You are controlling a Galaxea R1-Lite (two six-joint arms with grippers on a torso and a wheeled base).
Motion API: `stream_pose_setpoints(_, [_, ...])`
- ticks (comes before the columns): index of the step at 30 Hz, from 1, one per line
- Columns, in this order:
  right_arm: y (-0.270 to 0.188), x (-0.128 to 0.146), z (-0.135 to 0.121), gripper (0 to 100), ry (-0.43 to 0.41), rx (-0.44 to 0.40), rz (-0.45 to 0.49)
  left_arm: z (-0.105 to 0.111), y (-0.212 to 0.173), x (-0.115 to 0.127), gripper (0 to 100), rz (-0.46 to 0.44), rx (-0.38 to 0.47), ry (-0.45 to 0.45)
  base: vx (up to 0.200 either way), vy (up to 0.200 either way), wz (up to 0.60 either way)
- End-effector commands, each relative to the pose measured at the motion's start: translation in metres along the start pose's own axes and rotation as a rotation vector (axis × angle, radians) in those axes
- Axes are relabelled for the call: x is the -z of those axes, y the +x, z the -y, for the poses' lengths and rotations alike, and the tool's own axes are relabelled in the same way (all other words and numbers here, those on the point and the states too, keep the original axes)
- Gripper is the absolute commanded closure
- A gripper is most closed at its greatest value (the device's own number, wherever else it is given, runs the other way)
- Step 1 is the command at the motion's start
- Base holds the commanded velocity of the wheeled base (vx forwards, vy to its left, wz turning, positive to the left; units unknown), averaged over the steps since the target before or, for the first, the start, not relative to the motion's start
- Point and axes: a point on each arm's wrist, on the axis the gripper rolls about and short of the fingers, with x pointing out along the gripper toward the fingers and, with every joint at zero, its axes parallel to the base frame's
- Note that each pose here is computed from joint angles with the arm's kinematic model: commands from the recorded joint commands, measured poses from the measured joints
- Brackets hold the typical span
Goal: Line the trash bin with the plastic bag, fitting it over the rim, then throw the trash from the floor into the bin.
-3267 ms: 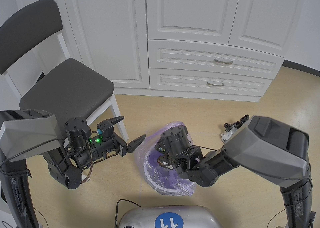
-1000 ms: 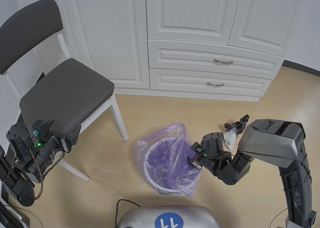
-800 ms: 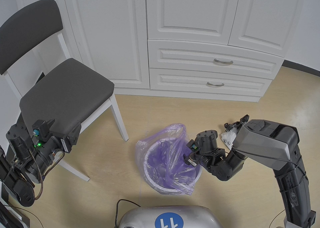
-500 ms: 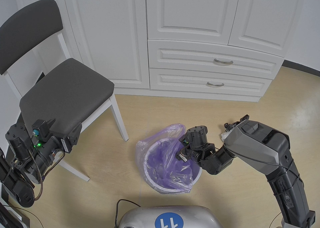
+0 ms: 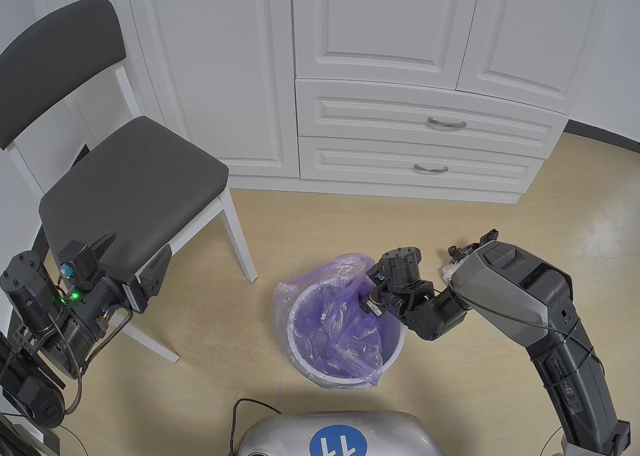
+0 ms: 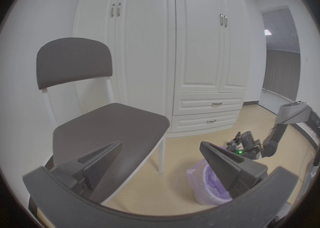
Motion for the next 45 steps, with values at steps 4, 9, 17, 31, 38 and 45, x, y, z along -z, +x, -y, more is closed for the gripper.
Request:
stream_pose_setpoints(4, [-0.012,-0.004,0.008,0,0.011,0.008,0.008,0.031,-0.008,-0.008,0,0.041,0.153,0.002,0.000,0.000,0.00])
stream_pose_setpoints(9, [-0.057,-0.008,0.023,0,0.014,0.007,0.047,0.047,-0.010,-0.007,0,0.030,0.215,0.027,0.000,0.000,0.00])
stream_pose_setpoints(17, [-0.093,-0.014,0.020,0,0.082,0.015,0.223,0.055,0.000,-0.012,0,-0.007,0.259,0.028,0.000,0.000,0.00])
stream_pose_setpoints(31, [-0.131,-0.121,-0.006,0,0.122,-0.038,0.027,0.023,0.012,-0.013,0,0.004,0.194,0.026,0.000,0.000,0.00])
stream_pose_setpoints(38, [-0.120,-0.135,-0.041,0,0.165,-0.035,-0.170,-0.007,0.004,-0.008,0,-0.003,0.321,-0.051,0.000,0.000,0.00])
stream_pose_setpoints(45, [-0.105,-0.132,-0.052,0,0.181,-0.020,-0.257,-0.009,0.003,-0.017,0,0.059,0.422,-0.227,-0.114,-0.200,0.00])
